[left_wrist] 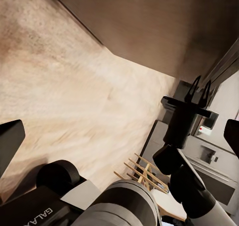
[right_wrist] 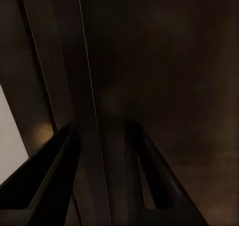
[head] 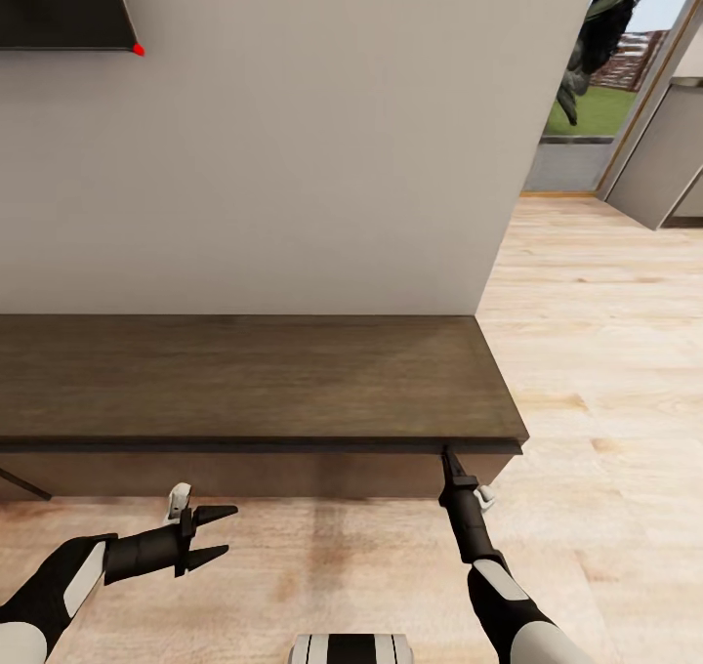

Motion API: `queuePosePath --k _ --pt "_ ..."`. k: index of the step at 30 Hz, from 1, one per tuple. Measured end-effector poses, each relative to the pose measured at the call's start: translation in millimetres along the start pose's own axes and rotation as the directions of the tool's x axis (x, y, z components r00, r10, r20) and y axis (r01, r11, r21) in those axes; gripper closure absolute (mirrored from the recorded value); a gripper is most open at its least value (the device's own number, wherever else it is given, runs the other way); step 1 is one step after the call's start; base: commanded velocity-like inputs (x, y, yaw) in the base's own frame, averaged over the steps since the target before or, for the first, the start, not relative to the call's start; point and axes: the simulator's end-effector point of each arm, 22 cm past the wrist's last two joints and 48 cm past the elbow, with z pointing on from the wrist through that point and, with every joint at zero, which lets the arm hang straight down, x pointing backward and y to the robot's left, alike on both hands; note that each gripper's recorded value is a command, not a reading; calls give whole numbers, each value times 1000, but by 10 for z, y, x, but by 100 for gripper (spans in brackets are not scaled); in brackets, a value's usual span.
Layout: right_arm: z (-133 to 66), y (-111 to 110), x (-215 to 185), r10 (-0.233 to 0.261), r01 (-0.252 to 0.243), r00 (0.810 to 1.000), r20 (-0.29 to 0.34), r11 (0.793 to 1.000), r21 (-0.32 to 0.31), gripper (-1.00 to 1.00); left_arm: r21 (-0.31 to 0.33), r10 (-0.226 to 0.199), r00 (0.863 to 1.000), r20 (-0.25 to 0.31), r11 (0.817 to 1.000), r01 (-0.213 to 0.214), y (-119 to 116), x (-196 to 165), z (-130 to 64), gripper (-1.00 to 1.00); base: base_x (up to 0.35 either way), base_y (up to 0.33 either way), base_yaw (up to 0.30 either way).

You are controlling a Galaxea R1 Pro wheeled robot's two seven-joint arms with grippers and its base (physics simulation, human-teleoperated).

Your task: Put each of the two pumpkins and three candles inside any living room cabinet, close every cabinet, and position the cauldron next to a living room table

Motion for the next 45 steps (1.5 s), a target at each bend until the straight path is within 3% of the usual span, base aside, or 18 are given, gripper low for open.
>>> queuePosePath --k 45 --pt "32 97 5 -3 3 1000 0 1000 -18 100 7 10 1000 4 1000 -10 -61 -5 -17 -100 -6 0 0"
